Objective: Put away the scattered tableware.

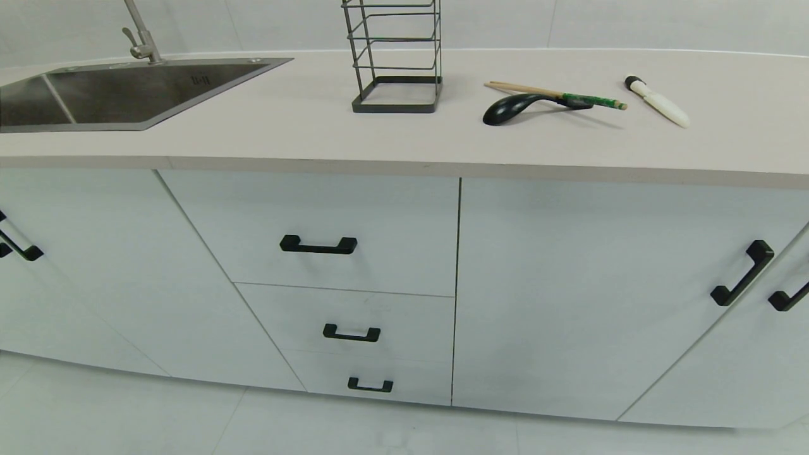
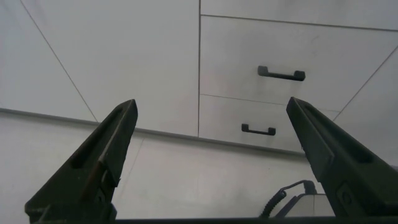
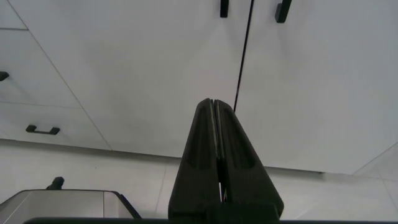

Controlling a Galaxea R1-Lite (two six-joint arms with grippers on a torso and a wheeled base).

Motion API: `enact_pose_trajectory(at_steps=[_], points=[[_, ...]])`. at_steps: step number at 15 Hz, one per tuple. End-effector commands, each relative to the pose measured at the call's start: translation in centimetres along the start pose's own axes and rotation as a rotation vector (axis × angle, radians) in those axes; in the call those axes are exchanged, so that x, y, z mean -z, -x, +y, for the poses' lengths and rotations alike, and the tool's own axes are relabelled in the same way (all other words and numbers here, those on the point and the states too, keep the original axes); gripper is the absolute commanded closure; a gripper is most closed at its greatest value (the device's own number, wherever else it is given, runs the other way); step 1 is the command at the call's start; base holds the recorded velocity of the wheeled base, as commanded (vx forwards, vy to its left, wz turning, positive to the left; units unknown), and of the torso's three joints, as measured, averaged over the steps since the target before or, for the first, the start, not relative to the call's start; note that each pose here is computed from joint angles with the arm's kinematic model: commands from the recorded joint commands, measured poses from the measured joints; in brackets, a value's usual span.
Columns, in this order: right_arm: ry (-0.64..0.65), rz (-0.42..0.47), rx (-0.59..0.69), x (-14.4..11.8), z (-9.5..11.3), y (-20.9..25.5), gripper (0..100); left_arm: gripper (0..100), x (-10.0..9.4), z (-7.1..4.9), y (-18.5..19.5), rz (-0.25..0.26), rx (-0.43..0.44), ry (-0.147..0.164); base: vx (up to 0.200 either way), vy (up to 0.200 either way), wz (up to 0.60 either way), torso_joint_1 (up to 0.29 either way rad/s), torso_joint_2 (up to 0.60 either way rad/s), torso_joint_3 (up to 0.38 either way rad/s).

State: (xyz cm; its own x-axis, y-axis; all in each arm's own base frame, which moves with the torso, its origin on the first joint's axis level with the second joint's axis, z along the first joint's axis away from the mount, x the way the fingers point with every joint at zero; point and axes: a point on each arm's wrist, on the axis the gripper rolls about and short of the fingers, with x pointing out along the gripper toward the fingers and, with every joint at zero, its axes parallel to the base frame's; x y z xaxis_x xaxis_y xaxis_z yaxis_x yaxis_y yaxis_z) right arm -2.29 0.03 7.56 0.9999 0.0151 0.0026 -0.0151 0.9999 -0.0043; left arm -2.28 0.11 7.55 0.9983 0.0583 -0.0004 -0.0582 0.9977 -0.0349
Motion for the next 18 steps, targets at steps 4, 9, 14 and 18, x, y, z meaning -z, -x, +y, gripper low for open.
enact_pose_trajectory(at_steps=[4, 9, 14, 18], points=[[0.000, 0.001, 0.000, 0.0, 0.0, 0.0, 100, 0, 0.0, 0.0, 0.0, 0.000, 0.002, -0.015, 0.000, 0.000, 0.00, 0.000, 0.00, 0.000], [0.000, 0.001, 0.000, 0.0, 0.0, 0.0, 100, 0, -6.9, -0.6, 0.7, -0.149, 0.123, -0.247, 0.000, 0.000, 0.00, 0.000, 0.00, 0.000], [0.000, 0.001, 0.000, 0.0, 0.0, 0.0, 100, 0, -13.6, -1.3, -4.3, -0.063, 0.270, -0.644, 0.000, 0.000, 0.00, 0.000, 0.00, 0.000], [0.000, 0.001, 0.000, 0.0, 0.0, 0.0, 100, 0, -13.3, -1.7, -7.4, 0.016, 0.419, -0.793, 0.000, 0.000, 0.00, 0.000, 0.00, 0.000]])
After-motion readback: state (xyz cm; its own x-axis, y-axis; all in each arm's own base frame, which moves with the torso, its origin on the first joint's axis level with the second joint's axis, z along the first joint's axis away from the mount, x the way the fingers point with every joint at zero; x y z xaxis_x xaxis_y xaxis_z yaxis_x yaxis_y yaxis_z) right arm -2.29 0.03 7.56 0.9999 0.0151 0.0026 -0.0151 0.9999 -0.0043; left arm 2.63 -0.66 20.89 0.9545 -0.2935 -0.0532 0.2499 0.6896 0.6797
